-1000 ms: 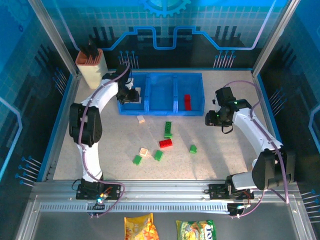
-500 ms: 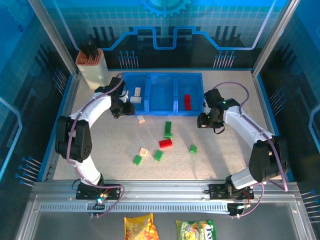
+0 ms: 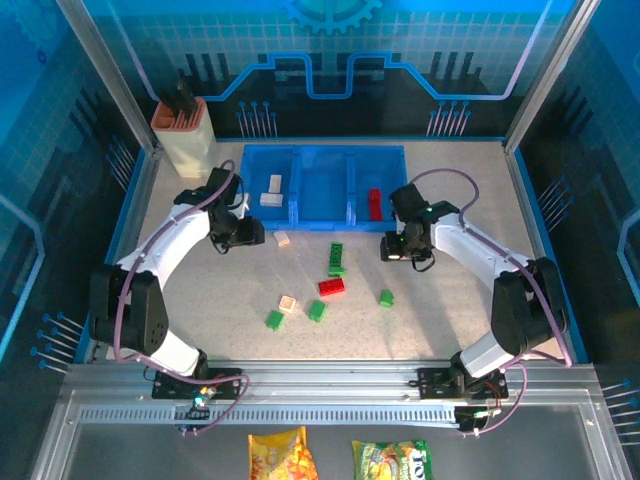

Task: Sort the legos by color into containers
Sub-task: Pick up the lego from the bottom-center of the table.

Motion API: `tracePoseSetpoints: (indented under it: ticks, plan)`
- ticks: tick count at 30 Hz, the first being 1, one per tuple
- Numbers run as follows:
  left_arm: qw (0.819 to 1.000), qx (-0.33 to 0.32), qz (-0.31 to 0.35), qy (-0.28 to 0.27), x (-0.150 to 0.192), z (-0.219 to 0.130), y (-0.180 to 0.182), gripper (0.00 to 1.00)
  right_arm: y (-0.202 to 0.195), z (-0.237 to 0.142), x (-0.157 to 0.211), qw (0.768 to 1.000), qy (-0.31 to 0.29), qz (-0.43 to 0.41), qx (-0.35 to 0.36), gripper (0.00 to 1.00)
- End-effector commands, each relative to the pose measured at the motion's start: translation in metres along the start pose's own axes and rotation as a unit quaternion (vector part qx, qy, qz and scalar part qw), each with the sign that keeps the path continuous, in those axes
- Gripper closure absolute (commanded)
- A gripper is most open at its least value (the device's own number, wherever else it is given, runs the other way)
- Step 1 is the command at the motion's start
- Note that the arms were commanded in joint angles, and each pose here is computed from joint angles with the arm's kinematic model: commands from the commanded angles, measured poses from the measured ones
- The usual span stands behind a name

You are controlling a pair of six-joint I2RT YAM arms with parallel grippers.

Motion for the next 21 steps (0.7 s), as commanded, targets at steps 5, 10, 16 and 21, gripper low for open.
tracePoseSetpoints:
  ticks: [5,10,16,21]
  plan:
    - [0.999,-0.011,0.036,-0.006,0.009,-0.017,0.003,0.5,0.006,0.024,0.016,0.999,0.02,0.011,0.025,0.48]
    - [0.999,-0.012,0.046,-0.009,0.009,-0.009,0.004,0.49,0.008,0.034,0.027,0.999,0.029,0.017,0.035,0.48]
    - [0.999,-0.004,0.045,0.0,0.012,0.002,0.005,0.49,0.008,0.041,0.041,0.998,0.038,0.03,0.049,0.46]
    - [0.999,0.003,0.045,0.003,0.013,0.006,0.005,0.5,0.008,0.048,0.056,0.997,0.048,0.049,0.041,0.46]
Point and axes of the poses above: each hand's point on the last joint's axis, 136 mm out from that joint toward the fingers, its own z axis out along the fingers, its own y axis along the line the jaws close on, x = y × z, the point moved 8 cm from there along -z, back along the fingers, and after that the axes turned 9 degrees about z, right-handed, at the moved point
